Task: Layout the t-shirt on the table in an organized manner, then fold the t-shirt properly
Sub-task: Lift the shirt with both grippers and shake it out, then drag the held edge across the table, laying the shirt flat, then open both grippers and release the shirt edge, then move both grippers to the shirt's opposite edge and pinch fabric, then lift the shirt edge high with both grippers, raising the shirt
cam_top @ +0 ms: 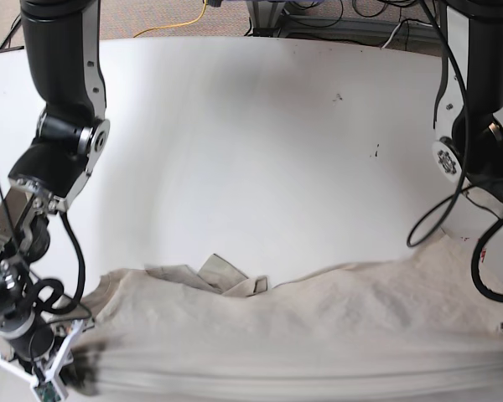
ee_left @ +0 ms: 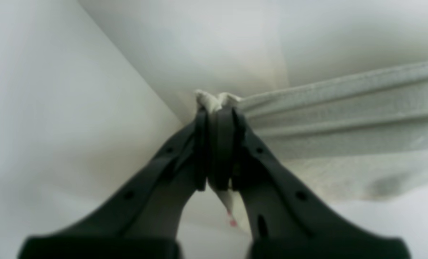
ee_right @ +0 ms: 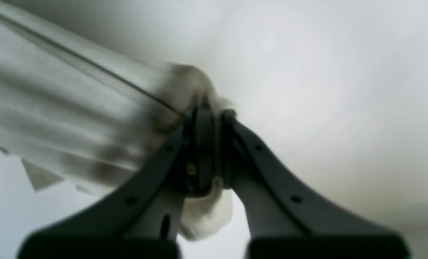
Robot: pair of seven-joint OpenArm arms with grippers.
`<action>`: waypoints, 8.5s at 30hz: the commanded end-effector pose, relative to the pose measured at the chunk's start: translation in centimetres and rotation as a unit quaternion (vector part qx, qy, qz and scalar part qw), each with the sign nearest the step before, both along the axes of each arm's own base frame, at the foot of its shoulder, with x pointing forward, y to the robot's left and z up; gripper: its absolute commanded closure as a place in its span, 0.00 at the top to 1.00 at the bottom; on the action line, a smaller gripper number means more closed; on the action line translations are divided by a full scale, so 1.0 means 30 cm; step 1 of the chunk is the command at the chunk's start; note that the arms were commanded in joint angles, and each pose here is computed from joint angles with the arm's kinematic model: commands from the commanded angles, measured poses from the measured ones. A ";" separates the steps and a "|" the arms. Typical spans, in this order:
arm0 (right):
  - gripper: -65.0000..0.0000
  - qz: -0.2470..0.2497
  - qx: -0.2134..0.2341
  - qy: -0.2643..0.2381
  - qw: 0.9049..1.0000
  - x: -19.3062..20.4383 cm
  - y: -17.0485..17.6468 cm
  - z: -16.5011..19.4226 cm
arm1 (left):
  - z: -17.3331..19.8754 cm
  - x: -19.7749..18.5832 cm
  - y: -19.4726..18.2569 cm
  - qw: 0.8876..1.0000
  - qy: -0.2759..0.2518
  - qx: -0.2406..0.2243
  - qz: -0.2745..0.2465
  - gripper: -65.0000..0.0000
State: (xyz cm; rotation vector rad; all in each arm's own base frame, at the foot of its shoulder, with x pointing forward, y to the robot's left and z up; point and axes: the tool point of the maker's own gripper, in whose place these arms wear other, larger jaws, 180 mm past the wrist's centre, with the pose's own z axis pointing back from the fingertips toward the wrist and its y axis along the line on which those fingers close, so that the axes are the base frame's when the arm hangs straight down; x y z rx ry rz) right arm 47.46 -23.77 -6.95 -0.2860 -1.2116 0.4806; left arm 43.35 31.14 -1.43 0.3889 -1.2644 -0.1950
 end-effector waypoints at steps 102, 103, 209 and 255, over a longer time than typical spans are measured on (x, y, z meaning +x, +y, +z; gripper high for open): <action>0.50 -0.128 0.141 0.345 0.919 -0.883 0.079 -1.043 | -0.904 -0.694 0.207 0.932 0.361 -0.017 0.040 0.60; 0.50 -0.126 0.141 0.342 0.920 -0.875 0.080 -1.039 | -0.903 -0.689 0.205 0.933 0.358 -0.020 0.039 0.60; 0.03 0.024 0.392 0.231 0.890 0.015 0.304 -1.080 | -1.099 -0.008 0.219 0.931 0.173 -0.291 0.138 0.61; 0.03 0.024 0.369 0.227 0.901 -0.015 0.279 -1.082 | -1.324 -0.036 0.190 0.912 0.224 -0.304 0.158 0.02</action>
